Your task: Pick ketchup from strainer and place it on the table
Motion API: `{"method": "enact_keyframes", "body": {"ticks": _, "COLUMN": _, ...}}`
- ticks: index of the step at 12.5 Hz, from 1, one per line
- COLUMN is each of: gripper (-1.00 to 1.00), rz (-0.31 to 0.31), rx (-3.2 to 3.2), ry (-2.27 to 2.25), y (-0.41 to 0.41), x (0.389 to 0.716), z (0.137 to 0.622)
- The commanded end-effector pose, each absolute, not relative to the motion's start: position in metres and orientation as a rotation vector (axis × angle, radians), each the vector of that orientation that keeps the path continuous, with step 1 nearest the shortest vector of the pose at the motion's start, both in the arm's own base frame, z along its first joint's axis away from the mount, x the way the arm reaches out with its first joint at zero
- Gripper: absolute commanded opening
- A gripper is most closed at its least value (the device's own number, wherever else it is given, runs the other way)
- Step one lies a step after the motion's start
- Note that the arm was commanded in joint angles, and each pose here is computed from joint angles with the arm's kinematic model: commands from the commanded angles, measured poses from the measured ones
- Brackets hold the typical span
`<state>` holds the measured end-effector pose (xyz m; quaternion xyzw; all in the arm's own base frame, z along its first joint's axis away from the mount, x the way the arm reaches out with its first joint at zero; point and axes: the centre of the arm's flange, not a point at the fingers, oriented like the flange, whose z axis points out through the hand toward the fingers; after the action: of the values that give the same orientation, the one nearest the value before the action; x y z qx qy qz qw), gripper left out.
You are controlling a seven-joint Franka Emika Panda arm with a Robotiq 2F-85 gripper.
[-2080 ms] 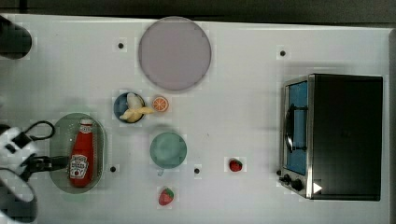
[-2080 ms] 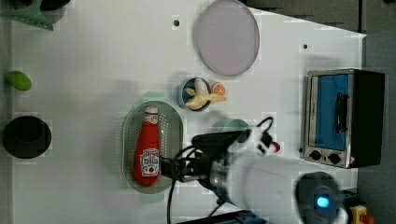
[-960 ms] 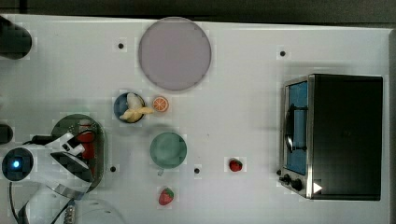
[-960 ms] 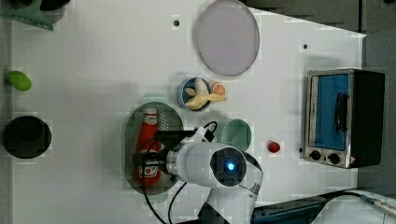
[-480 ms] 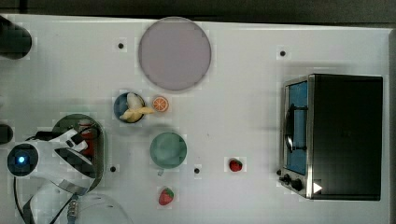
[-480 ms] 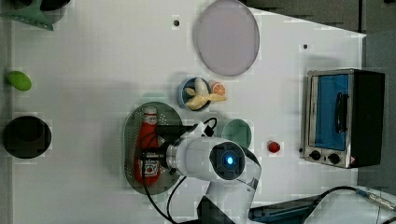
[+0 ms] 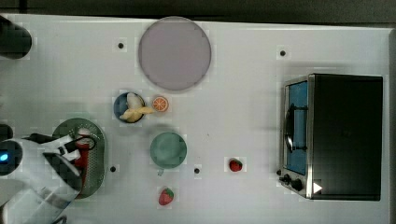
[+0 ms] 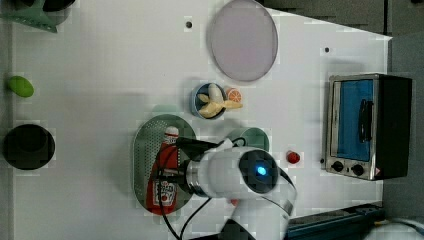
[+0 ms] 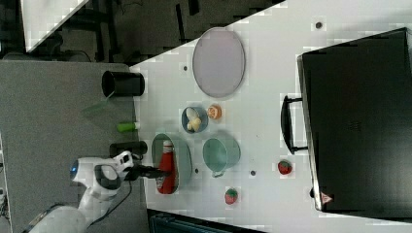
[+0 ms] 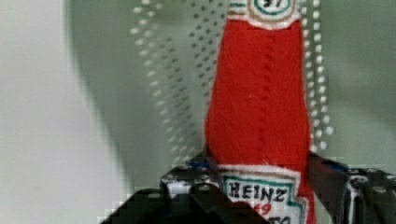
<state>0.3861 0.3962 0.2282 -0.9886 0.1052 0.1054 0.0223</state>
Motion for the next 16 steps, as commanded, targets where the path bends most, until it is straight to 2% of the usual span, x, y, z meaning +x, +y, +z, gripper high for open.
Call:
{"method": "enact_keyframes", "body": {"ticks": 1, "gripper": 0.21, "rz": 0.151, "rx": -3.007, "ry": 0.344, "y": 0.418, "x": 0.401, "z": 0.325}}
{"method": "enact_keyframes", "body": {"ticks": 3, "gripper": 0.21, "rz": 0.117, "rx": -3.032, "ry": 0.292, "y": 0.416, "x": 0.411, "z": 0.366}}
{"method": "enact_keyframes", "body": {"ticks": 4, "gripper": 0.21, "rz": 0.142, "rx": -3.043, "ry": 0.264, "y": 0.413, "x": 0.417, "z": 0.385}}
{"method": "enact_keyframes", "body": {"ticks": 6, "gripper": 0.21, "rz": 0.243, "rx": -3.062, "ry": 0.232, "y": 0.400, "x": 0.430, "z": 0.417}}
{"method": "enact_keyframes", "body": {"ticks": 8, "gripper": 0.21, "rz": 0.281, "rx": -3.084, "ry": 0.213, "y": 0.375, "x": 0.453, "z": 0.446}}
{"method": "enact_keyframes", "body": {"ticks": 10, "gripper": 0.21, "rz": 0.259, "rx": -3.081, "ry": 0.250, "y": 0.340, "x": 0.483, "z": 0.471}}
{"method": "enact_keyframes", "body": {"ticks": 12, "gripper": 0.21, "rz": 0.193, "rx": -3.068, "ry": 0.362, "y": 0.296, "x": 0.513, "z": 0.487}}
{"method": "enact_keyframes", "body": {"ticks": 16, "gripper": 0.21, "rz": 0.127, "rx": -3.048, "ry": 0.609, "y": 0.205, "x": 0.551, "z": 0.499}}
